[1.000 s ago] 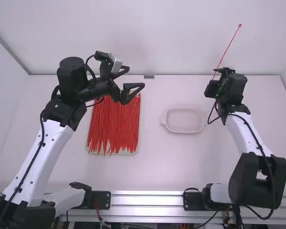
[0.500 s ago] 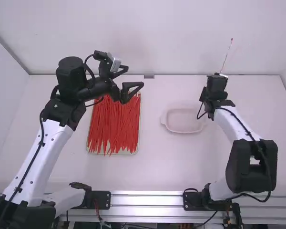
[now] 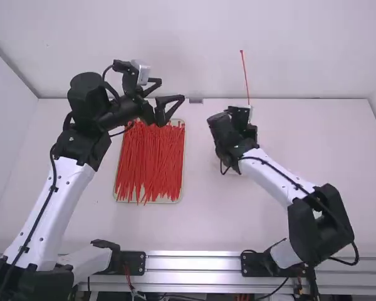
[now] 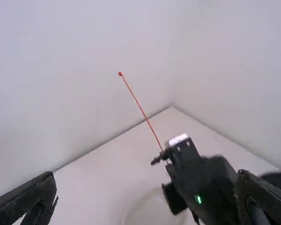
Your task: Fasten the cable tie
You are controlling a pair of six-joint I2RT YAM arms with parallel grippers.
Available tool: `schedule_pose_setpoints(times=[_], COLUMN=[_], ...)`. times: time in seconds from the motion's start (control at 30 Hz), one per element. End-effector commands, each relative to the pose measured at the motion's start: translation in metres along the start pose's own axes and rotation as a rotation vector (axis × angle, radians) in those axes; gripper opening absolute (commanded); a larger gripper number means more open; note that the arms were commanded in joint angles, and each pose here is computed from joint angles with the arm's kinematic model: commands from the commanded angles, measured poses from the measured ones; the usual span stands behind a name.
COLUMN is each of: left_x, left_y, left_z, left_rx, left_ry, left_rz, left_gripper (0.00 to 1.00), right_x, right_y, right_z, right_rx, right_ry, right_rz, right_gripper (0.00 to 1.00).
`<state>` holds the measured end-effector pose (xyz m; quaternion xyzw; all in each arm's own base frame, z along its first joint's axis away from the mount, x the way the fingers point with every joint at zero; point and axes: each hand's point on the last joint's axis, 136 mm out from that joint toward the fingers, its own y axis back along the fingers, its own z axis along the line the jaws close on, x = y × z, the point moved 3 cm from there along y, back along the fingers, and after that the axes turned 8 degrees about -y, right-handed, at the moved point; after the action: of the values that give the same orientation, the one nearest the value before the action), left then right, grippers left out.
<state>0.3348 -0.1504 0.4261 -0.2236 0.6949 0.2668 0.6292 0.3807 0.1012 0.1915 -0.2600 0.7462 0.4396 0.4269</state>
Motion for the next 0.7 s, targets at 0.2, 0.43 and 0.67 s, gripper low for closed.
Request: schedule_pose_setpoints(times=[0.2, 0.43, 0.67], left_x=[-0.006, -0.02, -0.04], left_y=[0.001, 0.002, 0.005], left_z=[0.003, 0.001, -0.013], left_rx=[-0.022, -0.001, 0.095], left_ry=[0.066, 0.128, 0.156], left_rz=[-0.031, -0.087, -0.161], left_gripper=[0.99, 0.99, 0.99], right_x=[-0.046, -0.054, -0.055], right_y=[0.102, 0.152, 0.188], right_z=[0.003, 0.009, 0.018], right_rx=[0.012, -0.064, -0.112], right_ry=[-0.088, -0.069, -0.045], right_rz=[-0.266, -0.347, -0.406], right_gripper=[0.0, 0.0, 0.0])
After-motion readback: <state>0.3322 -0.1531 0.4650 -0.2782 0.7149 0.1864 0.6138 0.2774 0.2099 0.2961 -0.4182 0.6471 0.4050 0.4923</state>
